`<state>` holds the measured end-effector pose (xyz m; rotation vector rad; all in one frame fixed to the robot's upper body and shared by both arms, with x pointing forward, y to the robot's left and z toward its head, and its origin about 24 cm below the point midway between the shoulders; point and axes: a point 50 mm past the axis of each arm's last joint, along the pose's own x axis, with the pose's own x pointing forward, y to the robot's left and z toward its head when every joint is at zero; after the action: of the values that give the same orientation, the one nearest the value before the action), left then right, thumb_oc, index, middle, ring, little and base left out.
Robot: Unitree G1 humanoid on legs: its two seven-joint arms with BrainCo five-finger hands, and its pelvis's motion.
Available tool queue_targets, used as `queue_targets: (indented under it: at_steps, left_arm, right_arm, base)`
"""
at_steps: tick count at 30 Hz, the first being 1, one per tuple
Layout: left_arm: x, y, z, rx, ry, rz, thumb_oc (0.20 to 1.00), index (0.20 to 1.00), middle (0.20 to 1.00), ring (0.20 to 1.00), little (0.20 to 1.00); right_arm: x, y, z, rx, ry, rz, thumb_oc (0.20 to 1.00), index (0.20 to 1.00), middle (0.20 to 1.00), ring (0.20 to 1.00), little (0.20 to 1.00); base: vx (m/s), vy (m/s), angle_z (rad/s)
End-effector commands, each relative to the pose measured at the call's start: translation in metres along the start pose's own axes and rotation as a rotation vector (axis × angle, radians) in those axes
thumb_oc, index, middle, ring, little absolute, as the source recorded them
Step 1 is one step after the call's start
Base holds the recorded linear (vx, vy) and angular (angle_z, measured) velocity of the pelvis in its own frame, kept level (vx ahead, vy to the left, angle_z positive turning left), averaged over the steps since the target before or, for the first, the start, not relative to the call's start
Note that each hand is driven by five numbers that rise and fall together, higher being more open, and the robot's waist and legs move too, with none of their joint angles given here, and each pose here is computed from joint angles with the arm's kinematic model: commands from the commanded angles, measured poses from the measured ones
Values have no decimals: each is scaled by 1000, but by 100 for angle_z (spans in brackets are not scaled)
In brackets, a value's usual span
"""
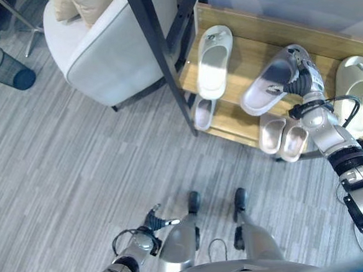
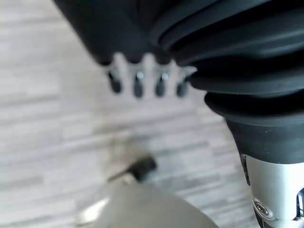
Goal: Arrange the slippers neatly on the shoe rack.
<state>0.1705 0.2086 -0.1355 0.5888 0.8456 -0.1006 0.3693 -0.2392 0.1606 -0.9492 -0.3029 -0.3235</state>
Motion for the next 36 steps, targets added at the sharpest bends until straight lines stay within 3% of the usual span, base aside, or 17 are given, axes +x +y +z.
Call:
queue_targets:
  at_steps: [1,5,6,7,8,18,20,23,30,36]
  left_arm:
    - [3,16,2,2,-9,66,1000,1000,1000,1000,1000]
    - [3,15,7,-1,-38,78,1000,1000,1000,1000,1000]
    - [3,15,9,-6,-43,86,1000,1000,1000,1000,1000]
    - [3,15,9,-6,-44,86,1000,1000,1000,1000,1000]
    - [4,15,11,-5,-49,90,1000,1000,1000,1000,1000]
    - [4,11,9,-21,-22,88,1000,1000,1000,1000,1000]
    - [5,9,15,-87,-30,93,1000,1000,1000,1000,1000]
    - [4,8,15,-89,-33,92,1000,1000,1000,1000,1000]
    - [0,20,-4,-121,11,126,1000,1000,1000,1000,1000]
    - [-4,25,-12,-182,27,153,1000,1000,1000,1000,1000]
  right_arm:
    - [14,-21,-2,-70,10,-108,1000,1000,1000,1000,1000]
    - [22,-27,-22,-161,123,-95,1000,1000,1000,1000,1000]
    - [24,-28,-28,-192,169,-90,595,595,595,595,595]
    - [24,-28,-28,-192,169,-90,511,511,511,511,511]
    - [25,-28,-32,-198,202,-86,200,200,200,200,200]
    - [8,-9,-45,-94,261,-48,200,200,200,200,200]
    - [-21,-10,-27,399,199,-323,200,200,200,200,200]
    - [-33,-9,-29,425,195,-346,200,200,200,200,200]
    - [-130,30,-51,610,262,-102,200,200,200,200,200]
    - [-158,50,-41,620,239,74,200,200,200,200,200]
  base:
    - [4,7,9]
    - [13,6,13]
    - [8,5,4]
    - [0,0,0]
    - [0,0,0]
    - [-1,5,3]
    - [-18,36,3]
    - [0,0,0]
    - [60,105,-1]
    - [64,161,-15]
